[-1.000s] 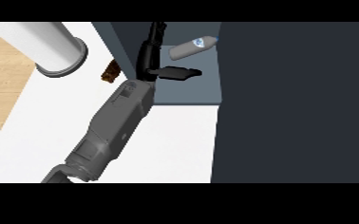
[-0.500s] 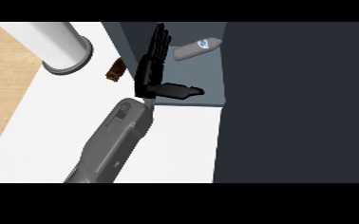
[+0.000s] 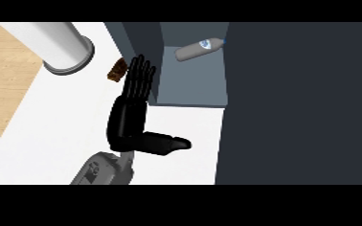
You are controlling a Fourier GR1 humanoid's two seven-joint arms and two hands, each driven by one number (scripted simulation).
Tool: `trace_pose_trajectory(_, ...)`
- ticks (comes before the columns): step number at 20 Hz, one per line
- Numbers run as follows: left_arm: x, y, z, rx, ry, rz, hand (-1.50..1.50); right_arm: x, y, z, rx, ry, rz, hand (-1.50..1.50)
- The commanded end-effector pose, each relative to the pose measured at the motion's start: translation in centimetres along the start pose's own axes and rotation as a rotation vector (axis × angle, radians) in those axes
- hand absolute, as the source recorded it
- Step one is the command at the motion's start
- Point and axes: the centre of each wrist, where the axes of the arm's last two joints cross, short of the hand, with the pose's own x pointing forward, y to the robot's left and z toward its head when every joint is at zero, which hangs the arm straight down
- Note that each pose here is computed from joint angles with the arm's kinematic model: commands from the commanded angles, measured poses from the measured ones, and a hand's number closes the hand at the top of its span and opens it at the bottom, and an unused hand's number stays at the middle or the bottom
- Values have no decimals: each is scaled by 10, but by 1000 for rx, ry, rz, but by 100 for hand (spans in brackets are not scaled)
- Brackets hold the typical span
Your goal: Pick up the bottled water, place it into the cabinet and close the cabinet
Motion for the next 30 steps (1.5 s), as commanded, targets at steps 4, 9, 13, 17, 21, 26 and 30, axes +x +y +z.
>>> trace_pose_trajectory(4,59,4,64,-41,-14,38,-150,13,-2,2,182,61,83,150)
trace_pose_trajectory(9,76,5,106,27,-24,39,-150,24,1,2,358,135,144,150)
trace_pose_trajectory(13,105,34,123,56,-67,-7,-150,19,24,1,476,140,113,150)
trace_pose_trajectory(17,122,44,133,87,-91,-8,-150,34,43,-11,535,95,159,150)
trace_pose_trajectory(21,130,63,150,92,-76,-6,-150,31,75,-7,543,74,147,150)
trace_pose_trajectory(26,148,77,159,92,-76,9,-150,36,88,-26,570,73,180,150)
trace_pose_trajectory(30,157,88,166,100,-76,10,-150,30,104,-34,576,115,133,150)
